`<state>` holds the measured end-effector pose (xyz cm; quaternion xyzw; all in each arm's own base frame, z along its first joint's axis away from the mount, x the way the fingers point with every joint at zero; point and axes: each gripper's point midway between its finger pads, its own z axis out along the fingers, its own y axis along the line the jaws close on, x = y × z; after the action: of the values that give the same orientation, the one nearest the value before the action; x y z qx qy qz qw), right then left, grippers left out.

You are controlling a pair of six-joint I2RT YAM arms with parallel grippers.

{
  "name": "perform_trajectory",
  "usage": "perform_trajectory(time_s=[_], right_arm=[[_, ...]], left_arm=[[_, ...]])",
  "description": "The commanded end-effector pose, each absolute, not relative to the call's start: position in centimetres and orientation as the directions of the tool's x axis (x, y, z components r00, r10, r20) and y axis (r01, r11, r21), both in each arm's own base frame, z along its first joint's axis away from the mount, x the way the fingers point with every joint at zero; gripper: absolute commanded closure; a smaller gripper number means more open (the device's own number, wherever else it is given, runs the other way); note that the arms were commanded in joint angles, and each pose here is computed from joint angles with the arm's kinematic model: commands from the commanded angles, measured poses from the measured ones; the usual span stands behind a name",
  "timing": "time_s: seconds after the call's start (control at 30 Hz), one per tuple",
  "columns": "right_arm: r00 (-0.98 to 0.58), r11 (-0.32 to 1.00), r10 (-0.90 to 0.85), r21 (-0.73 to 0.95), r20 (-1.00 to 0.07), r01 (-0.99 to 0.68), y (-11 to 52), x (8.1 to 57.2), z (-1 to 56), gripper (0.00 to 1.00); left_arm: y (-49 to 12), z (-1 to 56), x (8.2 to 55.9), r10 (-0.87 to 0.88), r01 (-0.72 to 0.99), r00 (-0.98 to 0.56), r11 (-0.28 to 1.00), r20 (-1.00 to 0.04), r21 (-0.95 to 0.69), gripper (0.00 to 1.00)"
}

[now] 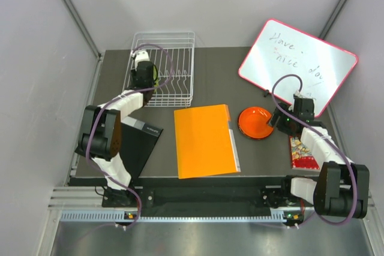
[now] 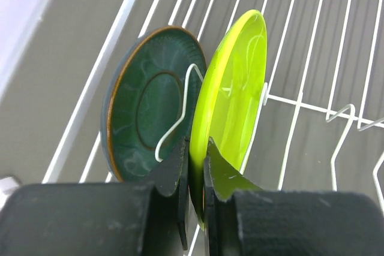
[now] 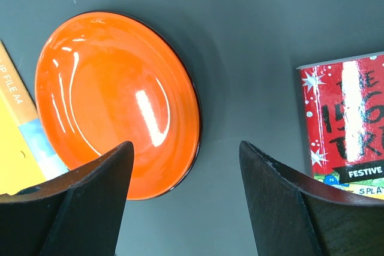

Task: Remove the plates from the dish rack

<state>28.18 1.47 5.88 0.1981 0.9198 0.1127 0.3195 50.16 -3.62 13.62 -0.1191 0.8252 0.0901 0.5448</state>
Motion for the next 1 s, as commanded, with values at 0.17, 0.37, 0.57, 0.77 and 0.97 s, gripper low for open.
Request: perform_trajectory(time_s=[0.17, 0.37, 0.57, 0.77, 0.97], right_arm=[[-0.651, 0.904, 0.424, 0.335, -0.629, 0.265, 0.9, 29.1, 9.3, 0.29], [-0.622, 0.905, 0.422, 0.342, -0.659, 0.252, 0.9, 28.9, 11.3, 0.28], [-0.580, 0.901, 0.424, 0.391, -0.695, 0.189, 1.8, 28.8, 13.9, 0.28], [-0.499, 0.849, 0.451, 0.528, -0.740, -0.016, 5.5, 29.1, 18.2, 0.27], [-0.486, 0.787, 0.474, 0.601, -0.734, -0.139, 8.4, 29.1, 20.4, 0.27]], left_arm=[[-3.6, 25.7, 48.7, 0.064, -0.421, -0.102, 0.901, -0.993, 0.101, 1.00], [-4.4, 29.0, 46.2, 0.049, -0.411, -0.060, 0.909, -0.997, 0.069, 1.00], [-6.9, 31.6, 43.5, -0.119, -0.242, -0.041, 0.965, -0.992, -0.105, 1.00], [-13.7, 30.7, 40.9, -0.350, 0.092, -0.149, 0.926, -0.925, -0.366, 1.00], [-19.7, 29.5, 39.3, -0.439, 0.308, -0.301, 0.795, -0.847, -0.522, 1.00]])
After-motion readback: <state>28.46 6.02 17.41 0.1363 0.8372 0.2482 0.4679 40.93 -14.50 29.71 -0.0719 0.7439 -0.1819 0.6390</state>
